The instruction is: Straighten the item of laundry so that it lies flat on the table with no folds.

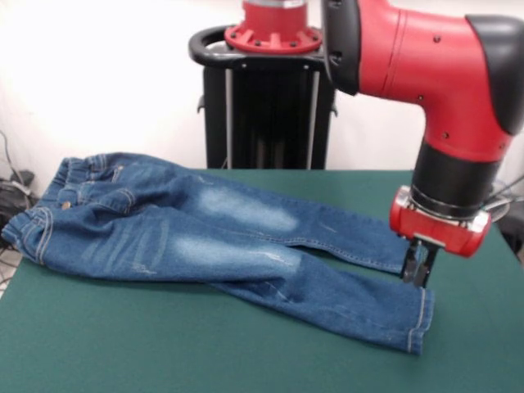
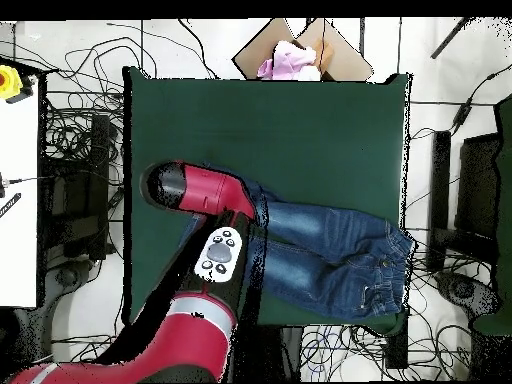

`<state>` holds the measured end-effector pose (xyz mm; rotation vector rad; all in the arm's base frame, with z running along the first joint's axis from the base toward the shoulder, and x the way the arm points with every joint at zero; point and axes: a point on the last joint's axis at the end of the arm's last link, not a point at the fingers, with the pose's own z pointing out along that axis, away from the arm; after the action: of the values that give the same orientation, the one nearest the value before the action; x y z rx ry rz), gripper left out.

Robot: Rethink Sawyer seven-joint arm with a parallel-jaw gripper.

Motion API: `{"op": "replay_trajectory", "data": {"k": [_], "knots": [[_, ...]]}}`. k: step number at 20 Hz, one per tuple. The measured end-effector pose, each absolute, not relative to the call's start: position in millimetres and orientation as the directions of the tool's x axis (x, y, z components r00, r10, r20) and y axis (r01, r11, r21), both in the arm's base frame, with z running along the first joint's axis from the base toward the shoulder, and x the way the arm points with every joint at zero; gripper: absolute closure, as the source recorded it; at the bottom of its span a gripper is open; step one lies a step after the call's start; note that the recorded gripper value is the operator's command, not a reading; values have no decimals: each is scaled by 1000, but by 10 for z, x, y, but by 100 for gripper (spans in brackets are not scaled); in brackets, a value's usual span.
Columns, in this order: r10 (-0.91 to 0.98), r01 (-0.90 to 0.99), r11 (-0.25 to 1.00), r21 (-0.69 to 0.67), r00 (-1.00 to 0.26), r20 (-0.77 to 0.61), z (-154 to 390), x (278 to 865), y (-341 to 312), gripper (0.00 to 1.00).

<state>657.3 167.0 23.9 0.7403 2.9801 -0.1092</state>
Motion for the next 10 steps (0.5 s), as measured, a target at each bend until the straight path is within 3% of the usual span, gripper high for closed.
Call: {"op": "replay_trajectory", "data": {"k": [10], "knots": [[402, 413, 905, -104, -908, -114, -40, 6629, 1817, 100]]}}
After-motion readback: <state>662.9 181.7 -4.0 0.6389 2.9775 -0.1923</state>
